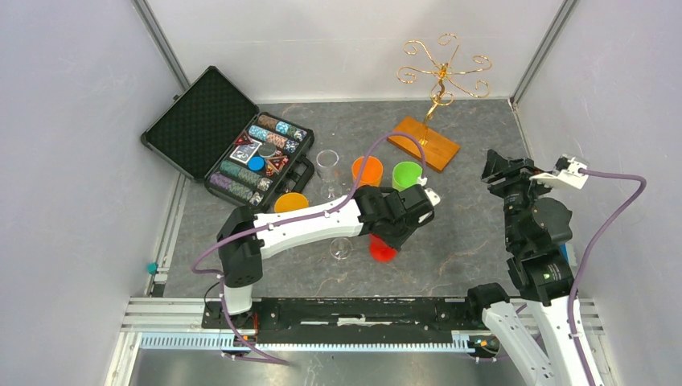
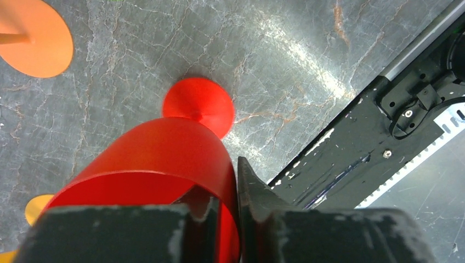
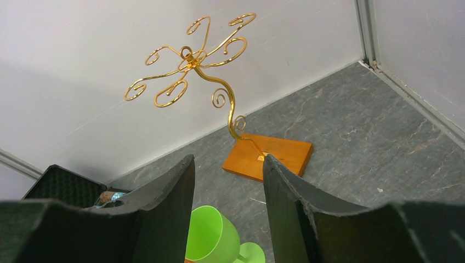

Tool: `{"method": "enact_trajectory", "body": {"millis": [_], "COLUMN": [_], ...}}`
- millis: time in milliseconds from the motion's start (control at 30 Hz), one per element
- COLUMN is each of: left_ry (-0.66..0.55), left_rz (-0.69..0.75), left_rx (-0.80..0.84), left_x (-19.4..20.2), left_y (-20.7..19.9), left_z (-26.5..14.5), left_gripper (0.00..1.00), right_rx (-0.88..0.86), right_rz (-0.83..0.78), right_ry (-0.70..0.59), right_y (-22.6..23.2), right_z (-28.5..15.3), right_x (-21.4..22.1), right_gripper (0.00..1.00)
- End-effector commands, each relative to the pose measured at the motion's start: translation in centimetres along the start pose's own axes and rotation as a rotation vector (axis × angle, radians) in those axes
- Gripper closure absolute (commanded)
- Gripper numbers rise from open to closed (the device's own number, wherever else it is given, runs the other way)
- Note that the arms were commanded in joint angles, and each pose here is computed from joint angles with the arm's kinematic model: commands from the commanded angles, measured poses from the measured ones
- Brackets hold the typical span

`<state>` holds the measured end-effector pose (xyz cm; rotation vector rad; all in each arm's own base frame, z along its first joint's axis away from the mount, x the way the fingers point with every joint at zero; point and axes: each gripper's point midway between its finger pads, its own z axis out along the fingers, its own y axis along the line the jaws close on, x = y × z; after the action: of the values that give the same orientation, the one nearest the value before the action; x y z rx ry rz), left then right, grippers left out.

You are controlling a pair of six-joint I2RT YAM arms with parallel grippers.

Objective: Take the wine glass off the wine glass rack

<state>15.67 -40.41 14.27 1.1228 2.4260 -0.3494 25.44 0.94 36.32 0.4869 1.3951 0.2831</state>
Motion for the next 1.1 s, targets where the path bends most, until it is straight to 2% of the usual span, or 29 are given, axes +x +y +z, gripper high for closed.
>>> {"method": "enact_trajectory", "body": {"millis": [0, 267, 400, 500, 567, 633, 667, 833, 967, 1067], "left_ry": [-0.030, -0.095, -0.149, -0.205, -0.247, -0.299, -0.330, -0.492, -0.732, -0.780], "left_rz": [0.044, 0.038, 0.036, 0.043, 0.051, 0.059, 0.059, 0.033, -0.102, -0.104], "left_rx": [-0.016, 0.004, 0.050, 0.099, 0.115, 0.118, 0.117, 0.022, -0.299, -0.321], "left_x": [-1.0, -2.3, -3.3, -4.2, -4.7, -5.3, -5.7, -7.3, -8.2, -6.8], "left_y": [0.0, -0.1, -0.6, -1.1, -1.1, -0.8, -0.5, 2.1, 6.4, 7.6], "left_z": [0.1, -1.6, -4.1, -6.7, -8.5, -10.3, -11.4, -16.0, -20.0, -21.3], "left_gripper": [0.79, 0.60, 0.51, 0.40, 0.28, 0.03, 0.00, 0.00, 0.00, 0.00], "right_rx": [-0.008, 0.018, 0.014, 0.012, 0.009, 0.000, -0.001, -0.002, 0.037, 0.063], "right_rz": [0.009, 0.035, 0.039, 0.045, 0.051, 0.052, 0.055, 0.047, 0.018, -0.006], "right_ry": [-0.053, -0.085, -0.094, -0.095, -0.093, -0.092, -0.094, -0.096, -0.107, -0.131], "right_y": [0.5, -0.2, -0.1, -0.1, 0.0, 0.2, 0.2, 0.2, -0.6, -1.0], "right_z": [-0.4, -1.1, -1.3, -1.4, -1.4, -1.5, -1.6, -1.6, -1.6, -1.7], "right_x": [-2.0, -2.8, -3.2, -3.2, -3.2, -3.4, -3.4, -3.4, -3.7, -4.5], "right_gripper": [0.46, 0.46, 0.46, 0.45, 0.44, 0.41, 0.38, 0.25, 0.13, 0.09]}}
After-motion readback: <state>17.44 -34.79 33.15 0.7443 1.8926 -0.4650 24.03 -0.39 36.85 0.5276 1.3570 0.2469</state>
